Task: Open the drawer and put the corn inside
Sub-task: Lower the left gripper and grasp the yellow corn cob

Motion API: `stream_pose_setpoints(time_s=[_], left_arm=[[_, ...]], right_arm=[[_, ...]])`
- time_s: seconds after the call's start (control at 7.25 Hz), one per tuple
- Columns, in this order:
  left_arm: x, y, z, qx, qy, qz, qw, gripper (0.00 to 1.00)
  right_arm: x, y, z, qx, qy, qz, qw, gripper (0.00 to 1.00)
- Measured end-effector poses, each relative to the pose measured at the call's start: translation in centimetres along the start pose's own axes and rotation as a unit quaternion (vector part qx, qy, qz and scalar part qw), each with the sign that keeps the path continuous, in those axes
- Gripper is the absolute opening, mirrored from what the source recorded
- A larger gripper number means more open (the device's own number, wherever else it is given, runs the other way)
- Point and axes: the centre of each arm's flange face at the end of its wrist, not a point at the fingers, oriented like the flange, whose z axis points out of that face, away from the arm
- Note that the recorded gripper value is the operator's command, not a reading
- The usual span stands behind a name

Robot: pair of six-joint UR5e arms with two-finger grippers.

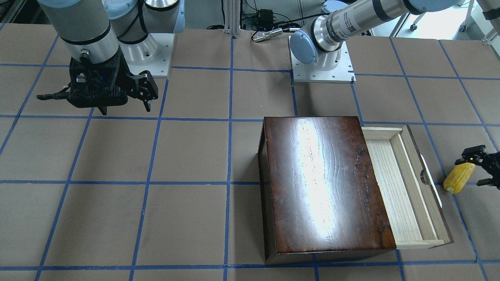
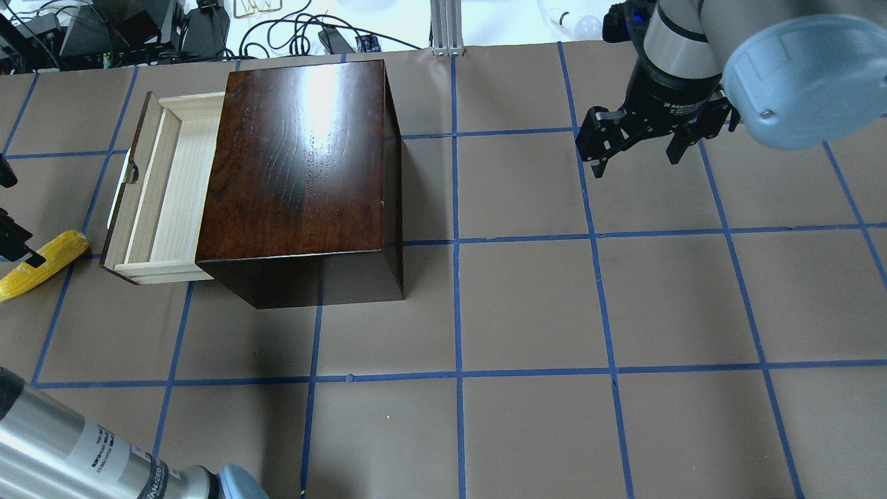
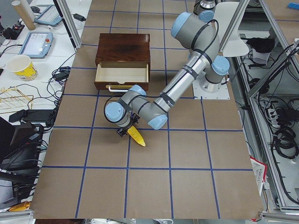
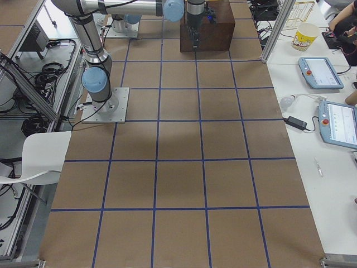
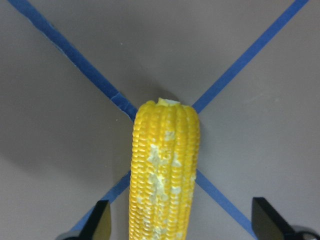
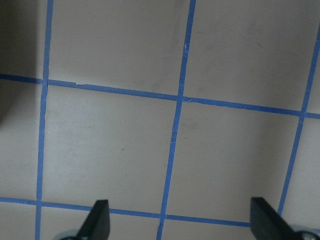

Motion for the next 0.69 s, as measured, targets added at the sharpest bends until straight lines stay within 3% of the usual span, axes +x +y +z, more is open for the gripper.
stream_pose_setpoints(time_s=[0.41,0.55,0.69], left_arm=[[0.0,0.1,1.5,-0.002,0.013,0.008,0.9999,1.00],[0.2,0.1,2.3,-0.003,0.020,0.010,0.9998,0.90],[0.3,0.1,2.7,-0.005,0.023,0.010,0.9997,0.47]], right_arm=[[0.0,0.0,0.0,0.000,0.000,0.000,1.0000,1.00],[0.0,0.0,0.0,0.000,0.000,0.000,1.0000,1.00],[0.1,0.0,0.0,0.000,0.000,0.001,1.0000,1.00]])
